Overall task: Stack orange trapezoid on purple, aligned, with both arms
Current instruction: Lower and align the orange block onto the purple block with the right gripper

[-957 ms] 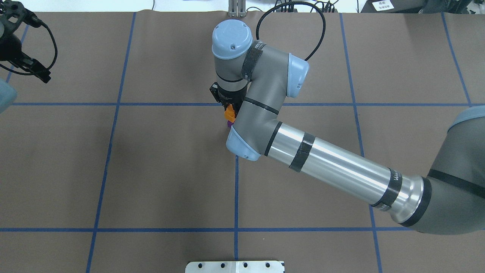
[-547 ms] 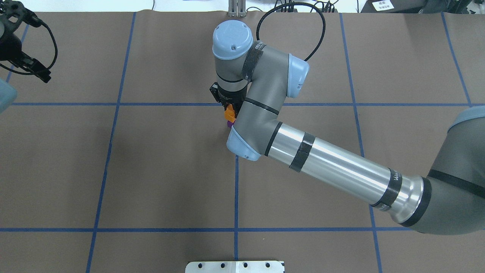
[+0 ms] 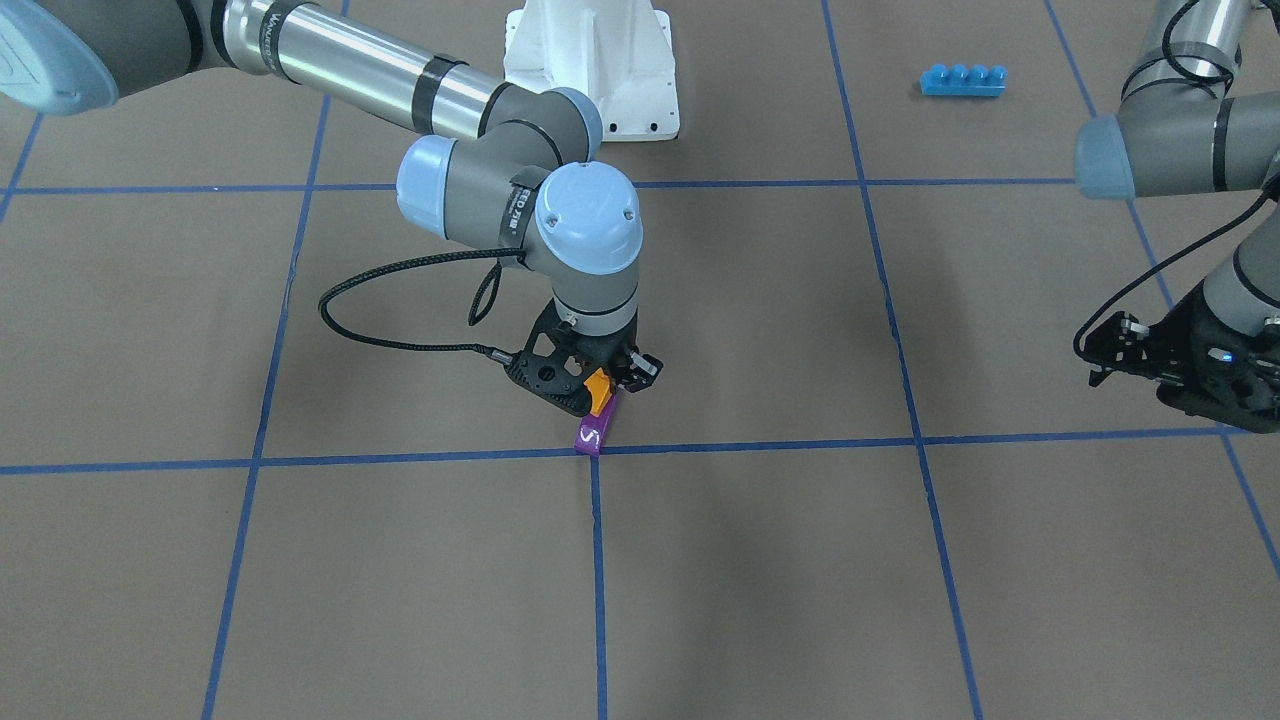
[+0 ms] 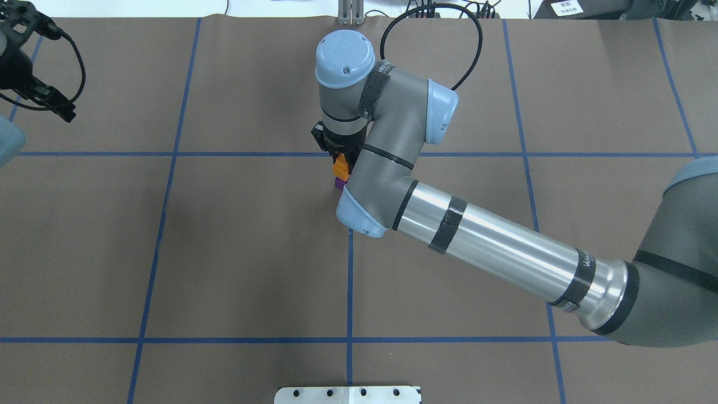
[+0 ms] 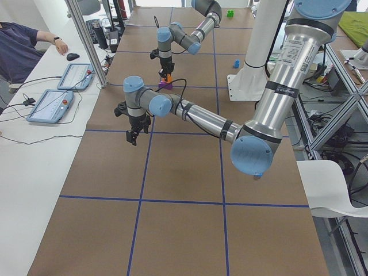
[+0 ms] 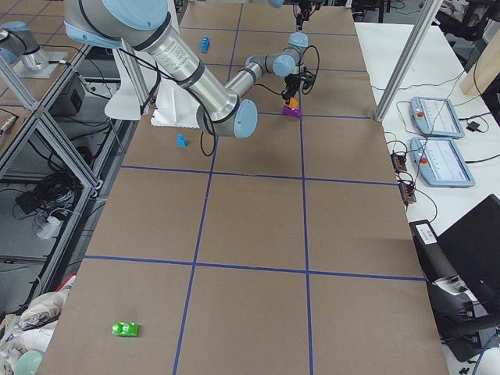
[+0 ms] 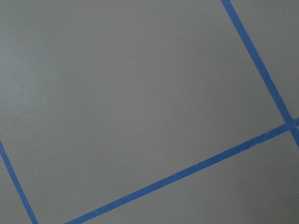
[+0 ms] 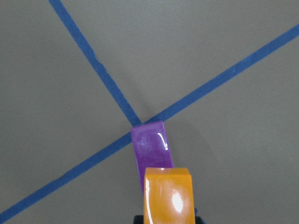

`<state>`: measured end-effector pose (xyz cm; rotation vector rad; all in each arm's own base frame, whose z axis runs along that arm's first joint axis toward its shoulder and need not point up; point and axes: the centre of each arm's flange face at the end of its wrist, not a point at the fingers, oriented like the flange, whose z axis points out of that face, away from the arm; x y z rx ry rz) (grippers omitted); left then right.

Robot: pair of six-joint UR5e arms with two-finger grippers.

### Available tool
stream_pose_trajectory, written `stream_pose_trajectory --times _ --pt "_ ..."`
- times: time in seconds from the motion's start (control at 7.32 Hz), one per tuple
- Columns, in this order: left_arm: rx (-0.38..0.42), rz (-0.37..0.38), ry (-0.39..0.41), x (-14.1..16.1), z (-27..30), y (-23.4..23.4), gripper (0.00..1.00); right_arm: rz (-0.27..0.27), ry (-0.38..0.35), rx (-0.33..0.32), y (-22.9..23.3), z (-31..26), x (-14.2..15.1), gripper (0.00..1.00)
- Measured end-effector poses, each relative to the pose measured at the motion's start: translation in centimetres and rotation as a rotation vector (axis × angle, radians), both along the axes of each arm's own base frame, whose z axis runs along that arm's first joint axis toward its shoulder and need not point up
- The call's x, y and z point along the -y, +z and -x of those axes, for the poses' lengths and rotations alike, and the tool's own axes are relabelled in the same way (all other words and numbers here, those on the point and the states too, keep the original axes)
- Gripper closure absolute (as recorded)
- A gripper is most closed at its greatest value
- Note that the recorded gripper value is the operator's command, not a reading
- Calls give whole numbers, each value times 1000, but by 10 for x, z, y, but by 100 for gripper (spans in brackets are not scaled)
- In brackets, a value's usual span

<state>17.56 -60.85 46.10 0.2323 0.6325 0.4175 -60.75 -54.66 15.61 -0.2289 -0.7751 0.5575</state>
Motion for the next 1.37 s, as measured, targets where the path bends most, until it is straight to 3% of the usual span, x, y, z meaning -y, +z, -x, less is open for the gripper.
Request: stream_pose_trajectory --times 0.68,1.37 --pt "2 4 0 -1 0 2 0 -71 -33 -3 0 6 -4 100" --pt "1 2 2 -1 -1 2 0 -84 -42 -18 10 13 -6 100"
